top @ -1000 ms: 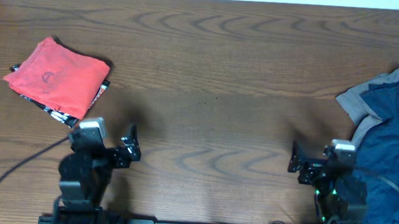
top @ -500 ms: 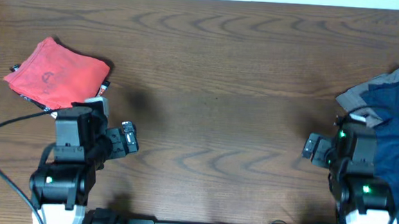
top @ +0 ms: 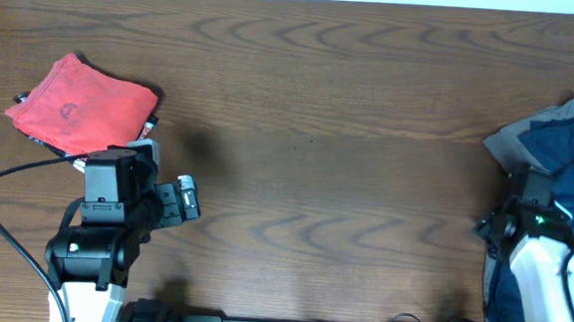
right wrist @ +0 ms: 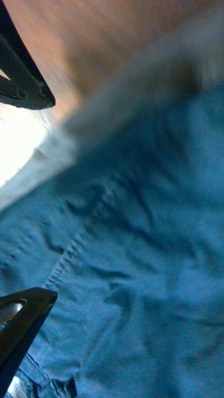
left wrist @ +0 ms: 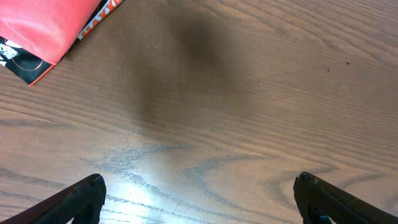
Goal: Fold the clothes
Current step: 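Grasp the dark blue shorts from the right pile with the right gripper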
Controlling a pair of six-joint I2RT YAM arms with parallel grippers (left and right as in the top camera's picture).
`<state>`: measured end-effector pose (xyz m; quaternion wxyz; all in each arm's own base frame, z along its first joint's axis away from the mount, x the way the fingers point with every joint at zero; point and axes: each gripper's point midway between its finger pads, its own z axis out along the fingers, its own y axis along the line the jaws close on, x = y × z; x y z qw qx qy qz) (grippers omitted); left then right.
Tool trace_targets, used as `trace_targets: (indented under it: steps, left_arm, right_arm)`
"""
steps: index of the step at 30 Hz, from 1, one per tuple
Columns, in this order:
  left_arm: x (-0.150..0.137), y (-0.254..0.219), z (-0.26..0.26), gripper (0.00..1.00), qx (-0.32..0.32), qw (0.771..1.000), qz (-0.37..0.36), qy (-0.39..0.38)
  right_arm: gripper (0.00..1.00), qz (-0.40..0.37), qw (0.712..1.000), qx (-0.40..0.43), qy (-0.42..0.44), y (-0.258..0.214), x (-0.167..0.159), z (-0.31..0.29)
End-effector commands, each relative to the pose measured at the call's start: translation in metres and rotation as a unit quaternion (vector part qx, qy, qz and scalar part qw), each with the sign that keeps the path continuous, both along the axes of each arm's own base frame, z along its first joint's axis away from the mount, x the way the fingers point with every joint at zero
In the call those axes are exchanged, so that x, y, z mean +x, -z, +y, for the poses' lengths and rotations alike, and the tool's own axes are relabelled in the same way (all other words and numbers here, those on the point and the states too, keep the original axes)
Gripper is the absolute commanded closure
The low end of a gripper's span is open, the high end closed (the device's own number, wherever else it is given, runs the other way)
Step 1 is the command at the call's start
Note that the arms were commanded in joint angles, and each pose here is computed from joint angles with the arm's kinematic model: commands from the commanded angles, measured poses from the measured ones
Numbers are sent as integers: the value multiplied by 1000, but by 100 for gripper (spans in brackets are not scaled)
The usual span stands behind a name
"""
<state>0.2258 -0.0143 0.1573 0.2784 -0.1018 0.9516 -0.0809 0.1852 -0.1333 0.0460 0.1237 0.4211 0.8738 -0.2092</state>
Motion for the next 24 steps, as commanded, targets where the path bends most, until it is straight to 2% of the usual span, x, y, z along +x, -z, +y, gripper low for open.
trace_targets:
  steps: [1,6,13,17,18,21,23,24]
  left_arm:
    - [3,-8,-1,2,-1,1000,-10,4]
    - [2,-8,-1,2,-1,1000,-10,4]
    - [2,-8,-1,2,-1,1000,-10,4]
    - [2,-8,-1,2,-1,1000,-10,4]
    - [2,-8,-1,2,-1,1000,-10,4]
    - [2,-8,-1,2,-1,1000,-10,4]
    - [2,-8,-1,2,-1,1000,-10,4]
    - [2,-8,-1,2,-2,1000,-10,4]
  right_arm:
    - [15,18,999,-12,44,11,-10,-11]
    - [28,42,998,-7,55,25,-13,-16]
    - [59,45,997,-8,59,30,-12,-18]
    - [95,36,998,6,57,31,-9,-14]
    - [99,30,998,21,54,32,-5,-11]
    - [99,-16,997,69,19,16,22,-2]
    - [99,-60,995,74,-24,-18,51,-4]
    - [99,-97,990,71,-71,-51,75,-4]
